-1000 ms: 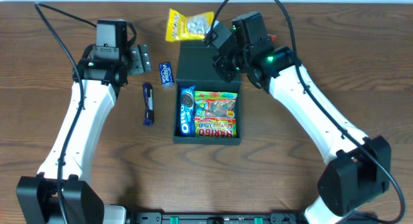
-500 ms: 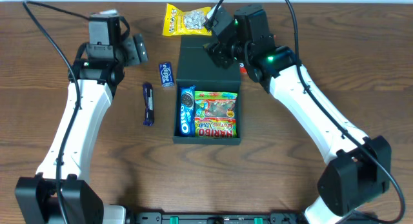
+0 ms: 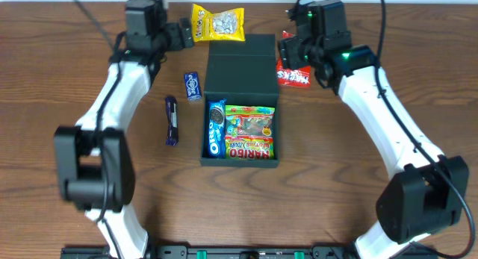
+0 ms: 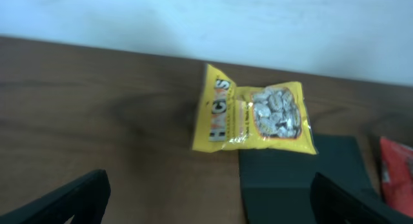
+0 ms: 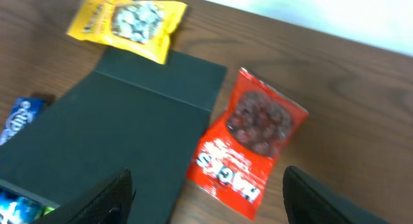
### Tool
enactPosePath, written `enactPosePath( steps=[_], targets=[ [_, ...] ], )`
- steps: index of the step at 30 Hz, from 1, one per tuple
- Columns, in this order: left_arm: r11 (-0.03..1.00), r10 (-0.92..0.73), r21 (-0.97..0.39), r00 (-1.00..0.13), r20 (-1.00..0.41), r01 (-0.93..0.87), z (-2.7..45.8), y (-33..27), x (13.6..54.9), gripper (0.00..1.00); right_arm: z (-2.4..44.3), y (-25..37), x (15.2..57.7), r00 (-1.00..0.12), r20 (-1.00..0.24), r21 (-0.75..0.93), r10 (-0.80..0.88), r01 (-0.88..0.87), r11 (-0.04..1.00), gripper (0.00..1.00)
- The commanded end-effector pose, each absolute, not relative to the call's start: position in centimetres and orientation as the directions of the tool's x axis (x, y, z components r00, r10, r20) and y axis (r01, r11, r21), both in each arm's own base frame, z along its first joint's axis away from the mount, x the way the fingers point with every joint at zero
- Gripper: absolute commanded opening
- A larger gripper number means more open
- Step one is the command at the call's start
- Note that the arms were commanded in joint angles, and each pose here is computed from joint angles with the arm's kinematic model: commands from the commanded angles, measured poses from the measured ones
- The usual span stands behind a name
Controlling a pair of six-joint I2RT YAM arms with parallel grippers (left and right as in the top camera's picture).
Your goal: Pack container
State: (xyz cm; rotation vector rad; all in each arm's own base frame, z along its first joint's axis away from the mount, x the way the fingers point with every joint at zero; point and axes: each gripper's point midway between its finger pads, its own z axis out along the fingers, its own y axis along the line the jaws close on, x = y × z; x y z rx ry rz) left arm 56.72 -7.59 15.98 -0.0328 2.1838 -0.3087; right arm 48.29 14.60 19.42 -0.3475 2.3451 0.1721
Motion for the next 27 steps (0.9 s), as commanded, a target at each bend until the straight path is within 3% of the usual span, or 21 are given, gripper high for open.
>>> enactPosePath(
  steps=[1,13,27],
  targets=[
    [0.959,-0.042,-0.187,-0.544,-0.838,0.214,18.0,-11.1,59.6,1.00,19.7,13.1,48.3,-0.704,-0.696,0.051,-0.143,-0.248,0.968,0.75],
    [0.948,-0.005,-0.172,-0.530,-0.848,0.267,13.8,-16.1,66.4,1.00,18.4,11.0,47.3,-0.764,-0.633,0.052,-0.126,-0.204,0.977,0.77],
    [0.965,0.025,-0.149,-0.643,-0.765,0.215,4.0,-16.6,66.2,1.00,18.0,10.8,46.8,-0.779,-0.613,0.052,-0.129,-0.202,0.978,0.80]
  ],
)
